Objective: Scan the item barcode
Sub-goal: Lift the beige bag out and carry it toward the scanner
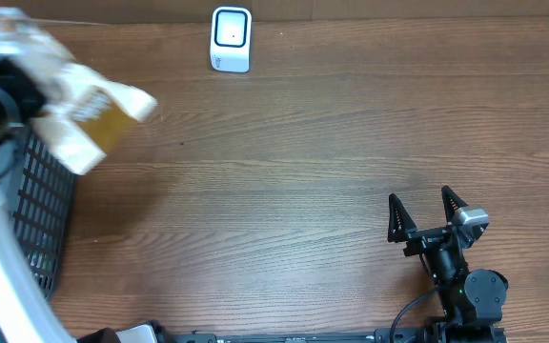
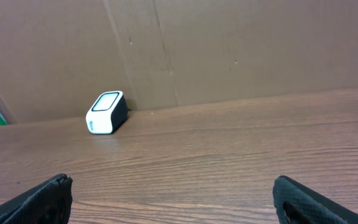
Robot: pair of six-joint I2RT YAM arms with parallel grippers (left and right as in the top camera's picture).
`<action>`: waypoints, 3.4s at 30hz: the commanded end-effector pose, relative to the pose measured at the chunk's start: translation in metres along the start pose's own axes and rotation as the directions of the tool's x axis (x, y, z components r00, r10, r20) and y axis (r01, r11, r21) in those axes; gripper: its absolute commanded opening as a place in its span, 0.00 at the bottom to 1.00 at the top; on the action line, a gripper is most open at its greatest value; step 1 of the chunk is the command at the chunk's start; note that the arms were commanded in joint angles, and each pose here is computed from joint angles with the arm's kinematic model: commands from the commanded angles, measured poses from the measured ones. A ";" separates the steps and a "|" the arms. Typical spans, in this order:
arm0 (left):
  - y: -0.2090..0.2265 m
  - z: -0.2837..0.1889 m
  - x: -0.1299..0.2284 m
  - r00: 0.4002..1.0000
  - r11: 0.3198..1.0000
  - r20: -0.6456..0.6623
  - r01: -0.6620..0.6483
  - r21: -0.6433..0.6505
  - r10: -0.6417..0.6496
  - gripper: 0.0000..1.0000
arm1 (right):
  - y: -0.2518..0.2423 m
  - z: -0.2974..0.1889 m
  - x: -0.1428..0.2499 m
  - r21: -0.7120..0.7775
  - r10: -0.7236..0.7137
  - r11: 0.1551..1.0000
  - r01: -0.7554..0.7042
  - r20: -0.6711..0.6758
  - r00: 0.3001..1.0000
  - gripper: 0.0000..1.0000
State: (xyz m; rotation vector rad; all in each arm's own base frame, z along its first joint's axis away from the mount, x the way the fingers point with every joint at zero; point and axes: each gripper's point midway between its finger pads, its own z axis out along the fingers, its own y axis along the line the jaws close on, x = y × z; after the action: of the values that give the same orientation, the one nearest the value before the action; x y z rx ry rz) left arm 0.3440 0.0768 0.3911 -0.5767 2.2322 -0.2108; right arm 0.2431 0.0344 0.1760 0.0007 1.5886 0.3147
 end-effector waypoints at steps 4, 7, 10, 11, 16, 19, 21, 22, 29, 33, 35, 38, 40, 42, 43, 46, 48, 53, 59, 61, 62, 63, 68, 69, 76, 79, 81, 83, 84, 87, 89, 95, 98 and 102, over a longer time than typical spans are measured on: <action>-0.062 0.070 0.097 0.886 0.937 -0.320 -0.279 0.209 0.335 0.04 | 0.000 0.000 0.002 -0.003 0.000 1.000 0.000 0.000 1.000 1.00; -0.074 0.104 0.144 0.810 0.921 -0.444 -0.299 0.249 0.383 0.04 | 0.000 0.000 0.002 -0.003 0.000 1.000 0.000 0.000 1.000 1.00; -0.085 0.139 0.189 0.731 0.899 -0.525 -0.327 0.291 0.436 0.04 | 0.000 0.000 0.002 -0.003 0.000 1.000 0.000 0.000 1.000 1.00; -0.089 0.149 0.202 0.708 0.888 -0.536 -0.342 0.308 0.459 0.04 | 0.000 0.000 0.002 -0.003 0.000 1.000 0.000 0.000 1.000 1.00; -0.115 0.191 0.254 0.624 0.830 -0.548 -0.399 0.389 0.557 0.04 | 0.000 0.000 0.002 -0.003 0.000 1.000 0.000 0.000 1.000 1.00; -0.131 0.209 0.274 0.605 0.809 -0.538 -0.413 0.418 0.587 0.04 | 0.000 0.000 0.002 -0.003 0.000 1.000 0.000 0.000 1.000 1.00; -0.143 0.220 0.286 0.611 0.815 -0.541 -0.401 0.418 0.578 0.04 | 0.000 0.000 0.002 -0.003 0.000 1.000 0.000 0.000 1.000 1.00; -0.147 0.225 0.292 0.619 0.826 -0.548 -0.387 0.410 0.563 0.04 | 0.000 0.000 0.002 -0.003 0.000 1.000 0.000 0.000 1.000 1.00; -0.151 0.245 0.299 0.688 0.910 -0.596 -0.294 0.293 0.414 0.40 | 0.000 0.000 0.002 -0.003 0.000 1.000 0.000 0.000 1.000 1.00; -0.151 0.242 0.273 0.727 0.921 -0.566 -0.281 0.270 0.388 0.76 | 0.000 0.000 0.002 -0.003 0.000 1.000 0.000 0.000 1.000 1.00; -0.150 0.237 0.256 0.742 0.925 -0.553 -0.285 0.252 0.379 0.77 | 0.000 0.000 0.002 -0.003 0.000 1.000 0.000 0.000 1.000 1.00; -0.148 0.221 0.214 0.771 0.929 -0.519 -0.295 0.223 0.369 0.75 | 0.000 0.000 0.002 -0.003 0.000 1.000 0.000 0.000 1.000 1.00; -0.149 0.197 0.174 0.800 0.925 -0.466 -0.313 0.214 0.378 0.75 | 0.000 0.000 0.002 -0.003 0.000 1.000 0.000 0.000 1.000 1.00; -0.150 0.176 0.147 0.822 0.922 -0.421 -0.320 0.219 0.385 0.75 | 0.000 0.000 0.002 -0.003 0.000 1.000 0.000 0.000 1.000 1.00; -0.148 0.162 0.129 0.840 0.926 -0.392 -0.317 0.204 0.374 0.76 | 0.000 0.000 0.002 -0.003 0.000 1.000 0.000 0.000 1.000 1.00; -0.141 0.133 0.096 0.877 0.936 -0.332 -0.302 0.182 0.348 0.78 | 0.000 0.000 0.002 -0.003 0.000 1.000 0.000 0.000 1.000 1.00; -0.135 0.113 0.082 0.893 0.942 -0.312 -0.281 0.182 0.326 0.74 | 0.000 0.000 0.002 -0.003 0.000 1.000 0.000 0.000 1.000 1.00; -0.129 0.107 0.094 0.873 0.944 -0.362 -0.283 0.169 0.327 0.72 | 0.000 0.000 0.002 -0.003 0.000 1.000 0.000 0.000 1.000 1.00; -0.119 0.113 0.106 0.855 0.946 -0.405 -0.297 0.131 0.325 0.73 | 0.000 0.000 0.002 -0.002 0.000 1.000 0.000 0.000 1.000 1.00; -0.111 0.118 0.105 0.856 0.945 -0.404 -0.315 0.087 0.322 0.73 | 0.000 0.000 0.002 -0.003 0.000 1.000 0.000 0.000 1.000 1.00; -0.104 0.122 0.104 0.858 0.943 -0.402 -0.328 0.053 0.321 0.73 | 0.000 0.000 0.002 -0.003 0.000 1.000 0.000 0.000 1.000 1.00; -0.096 0.127 0.102 0.860 0.938 -0.397 -0.346 0.011 0.321 0.73 | 0.000 0.000 0.002 -0.003 0.000 1.000 0.000 0.000 1.000 1.00; -0.060 0.169 0.098 0.859 0.885 -0.358 -0.441 -0.152 0.367 0.75 | 0.000 0.000 0.002 -0.003 0.000 1.000 0.000 0.000 1.000 1.00; -0.056 0.180 0.098 0.851 0.872 -0.349 -0.465 -0.152 0.392 0.75 | 0.000 0.000 0.002 -0.003 0.000 1.000 0.000 0.000 1.000 1.00; -0.019 0.249 0.096 0.878 0.892 -0.296 -0.429 -0.140 0.376 0.75 | 0.000 0.000 0.002 -0.003 0.000 1.000 0.000 0.000 1.000 1.00; -0.014 0.275 0.100 0.853 0.882 -0.305 -0.465 -0.073 0.424 0.75 | 0.000 0.000 0.002 -0.003 0.000 1.000 0.000 0.000 1.000 1.00; -0.011 0.292 0.109 0.832 0.871 -0.326 -0.489 -0.052 0.448 0.73 | 0.000 0.000 0.002 -0.003 0.000 1.000 0.000 0.000 1.000 1.00; -0.005 0.305 0.121 0.818 0.866 -0.359 -0.497 -0.048 0.449 0.72 | 0.000 0.000 0.002 -0.003 0.000 1.000 0.000 0.000 1.000 1.00; -0.002 0.312 0.128 0.811 0.866 -0.379 -0.498 -0.046 0.446 0.71 | 0.000 0.000 0.002 -0.003 0.000 1.000 0.000 0.000 1.000 1.00; 0.006 0.330 0.154 0.781 0.863 -0.446 -0.504 -0.037 0.437 0.68 | 0.000 0.000 0.002 -0.003 0.000 1.000 0.000 0.000 1.000 1.00; 0.011 0.339 0.170 0.758 0.860 -0.488 -0.510 -0.029 0.433 0.68 | 0.000 0.000 0.002 -0.003 0.000 1.000 0.000 0.000 1.000 1.00; 0.008 0.350 0.223 0.680 0.875 -0.603 -0.480 0.063 0.417 0.67 | 0.000 0.000 0.002 -0.003 0.000 1.000 0.000 0.000 1.000 1.00; 0.002 0.342 0.248 0.643 0.896 -0.669 -0.436 0.083 0.374 0.67 | 0.000 0.000 0.002 -0.003 0.000 1.000 0.000 0.000 1.000 1.00; -0.005 0.324 0.272 0.583 0.904 -0.738 -0.420 0.082 0.338 0.67 | 0.000 0.000 0.002 -0.003 0.000 1.000 0.000 0.000 1.000 1.00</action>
State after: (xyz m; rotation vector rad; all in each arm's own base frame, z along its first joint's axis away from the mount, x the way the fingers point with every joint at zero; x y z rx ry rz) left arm 0.4515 -0.0183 0.0175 0.0103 3.0282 -0.0250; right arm 0.2431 0.0345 0.1759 0.0008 1.5891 0.3153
